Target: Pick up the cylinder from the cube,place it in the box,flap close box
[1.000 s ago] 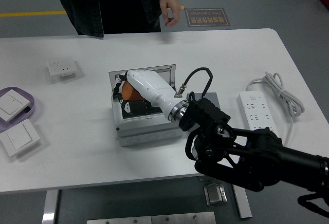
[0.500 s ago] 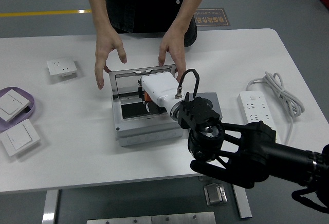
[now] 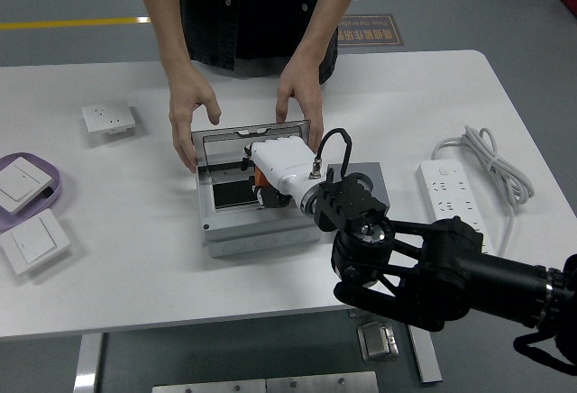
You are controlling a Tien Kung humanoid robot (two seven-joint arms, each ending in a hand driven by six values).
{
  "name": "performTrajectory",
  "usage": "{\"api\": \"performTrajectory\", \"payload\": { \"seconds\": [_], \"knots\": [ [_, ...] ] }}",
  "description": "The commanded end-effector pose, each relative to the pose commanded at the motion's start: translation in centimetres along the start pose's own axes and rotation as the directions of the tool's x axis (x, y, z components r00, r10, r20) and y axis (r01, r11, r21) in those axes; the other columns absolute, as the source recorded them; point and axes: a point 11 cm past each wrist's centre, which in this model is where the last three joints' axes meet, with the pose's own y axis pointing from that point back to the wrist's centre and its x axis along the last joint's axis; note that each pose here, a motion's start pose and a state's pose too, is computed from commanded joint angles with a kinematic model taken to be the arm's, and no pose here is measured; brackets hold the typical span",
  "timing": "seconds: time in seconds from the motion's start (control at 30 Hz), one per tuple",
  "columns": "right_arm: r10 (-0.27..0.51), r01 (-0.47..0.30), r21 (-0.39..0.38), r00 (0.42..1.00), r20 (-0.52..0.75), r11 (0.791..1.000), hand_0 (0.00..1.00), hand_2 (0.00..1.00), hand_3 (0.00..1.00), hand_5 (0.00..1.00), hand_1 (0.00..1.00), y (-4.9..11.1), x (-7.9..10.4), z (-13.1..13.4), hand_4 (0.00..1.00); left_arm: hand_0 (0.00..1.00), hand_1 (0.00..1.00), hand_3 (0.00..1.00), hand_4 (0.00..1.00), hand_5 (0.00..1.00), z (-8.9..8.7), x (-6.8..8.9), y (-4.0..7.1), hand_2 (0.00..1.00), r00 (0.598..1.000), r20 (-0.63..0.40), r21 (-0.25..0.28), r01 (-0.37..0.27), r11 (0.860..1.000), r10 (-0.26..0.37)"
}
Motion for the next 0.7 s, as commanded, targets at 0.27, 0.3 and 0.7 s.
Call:
{"api": "performTrajectory", "payload": {
  "seconds": [0.27,0.3,0.7],
  "knots": [
    [0.000,0.000,0.012,1.000,0.012,1.000,0.682,0.672,0.658,0.443,0.644,0.02,-0.05,-0.04,0.673,0.630,0.620,0.641,0.708,0.288,0.56,0.07,0.06,0.560,1.000,-0.008,-0.012,0.001,1.000,-0.001],
    [0.001,-0.001,0.014,1.000,0.016,1.000,0.682,0.672,0.658,0.443,0.644,0.05,-0.09,-0.06,0.673,0.630,0.620,0.641,0.708,0.288,0.54,-0.03,0.05,0.560,1.000,-0.005,-0.010,0.004,1.000,-0.004],
    [0.006,-0.009,0.031,0.996,0.085,0.999,0.733,0.682,0.666,0.433,0.664,0.51,0.08,0.14,0.731,0.630,0.620,0.641,0.708,0.288,0.61,-0.27,0.05,0.560,1.000,-0.008,-0.014,0.008,1.000,-0.008]
  ]
}}
